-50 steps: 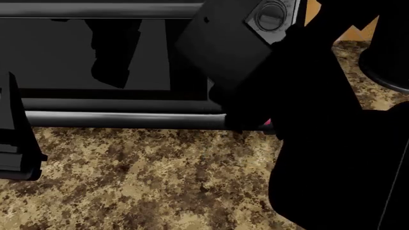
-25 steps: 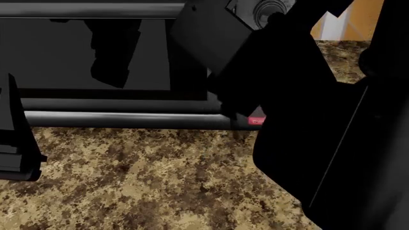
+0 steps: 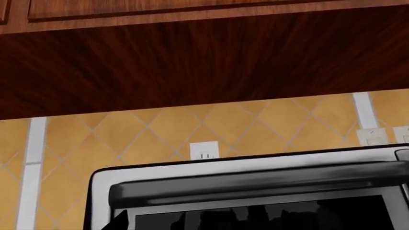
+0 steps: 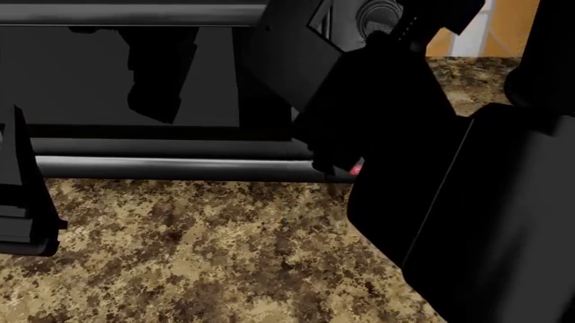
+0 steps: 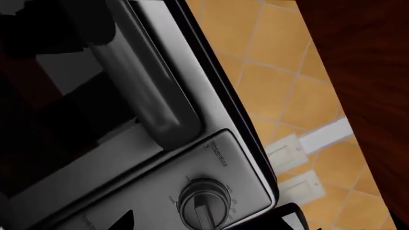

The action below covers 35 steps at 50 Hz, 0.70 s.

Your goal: Decrease the toaster oven temperature.

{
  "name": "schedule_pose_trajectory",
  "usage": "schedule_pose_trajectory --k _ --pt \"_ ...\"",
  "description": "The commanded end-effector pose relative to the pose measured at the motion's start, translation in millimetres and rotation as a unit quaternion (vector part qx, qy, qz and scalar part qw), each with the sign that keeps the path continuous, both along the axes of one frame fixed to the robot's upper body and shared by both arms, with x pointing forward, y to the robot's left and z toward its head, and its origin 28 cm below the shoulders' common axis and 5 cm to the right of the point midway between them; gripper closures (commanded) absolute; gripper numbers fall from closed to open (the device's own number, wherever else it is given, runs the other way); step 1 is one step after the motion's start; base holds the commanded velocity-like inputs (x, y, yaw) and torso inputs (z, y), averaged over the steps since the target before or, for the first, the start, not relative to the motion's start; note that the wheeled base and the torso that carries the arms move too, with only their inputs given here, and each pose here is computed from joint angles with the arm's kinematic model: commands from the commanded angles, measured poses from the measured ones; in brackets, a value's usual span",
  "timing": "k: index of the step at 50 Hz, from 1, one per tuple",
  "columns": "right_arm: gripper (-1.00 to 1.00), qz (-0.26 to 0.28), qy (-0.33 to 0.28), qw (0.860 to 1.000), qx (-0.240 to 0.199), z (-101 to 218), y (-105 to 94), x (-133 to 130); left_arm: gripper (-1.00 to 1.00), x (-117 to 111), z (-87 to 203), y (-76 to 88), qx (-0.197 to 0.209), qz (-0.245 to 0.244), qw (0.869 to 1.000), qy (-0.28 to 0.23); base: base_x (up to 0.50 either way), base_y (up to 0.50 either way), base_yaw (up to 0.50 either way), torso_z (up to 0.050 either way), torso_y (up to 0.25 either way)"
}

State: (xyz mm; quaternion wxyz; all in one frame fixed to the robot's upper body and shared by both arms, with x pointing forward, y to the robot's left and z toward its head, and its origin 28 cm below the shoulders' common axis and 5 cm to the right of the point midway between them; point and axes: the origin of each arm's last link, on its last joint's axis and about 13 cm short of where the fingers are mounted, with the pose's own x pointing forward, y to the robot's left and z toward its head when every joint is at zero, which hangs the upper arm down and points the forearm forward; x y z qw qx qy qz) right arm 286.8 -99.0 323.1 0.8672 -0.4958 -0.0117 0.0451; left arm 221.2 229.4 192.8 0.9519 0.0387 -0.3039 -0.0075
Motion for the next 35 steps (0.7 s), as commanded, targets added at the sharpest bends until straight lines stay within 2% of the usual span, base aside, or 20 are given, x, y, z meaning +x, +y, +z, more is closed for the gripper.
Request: schedule_pose_trajectory --k 1,35 --pt "-1.0 -0.007 0.012 1.0 -0.008 -4.7 -1.9 7.2 -1.0 -0.8 -0.3 0.3 0.0 0.001 1.0 0.001 0.0 0.0 0.0 0.0 0.0" --pt "-1.0 -0.021 0.02 0.999 -0.022 -5.3 -5.3 17.2 -1.0 -0.3 -1.7 0.3 -0.002 0.001 1.0 0.002 0.0 0.0 0.0 0.0 0.0"
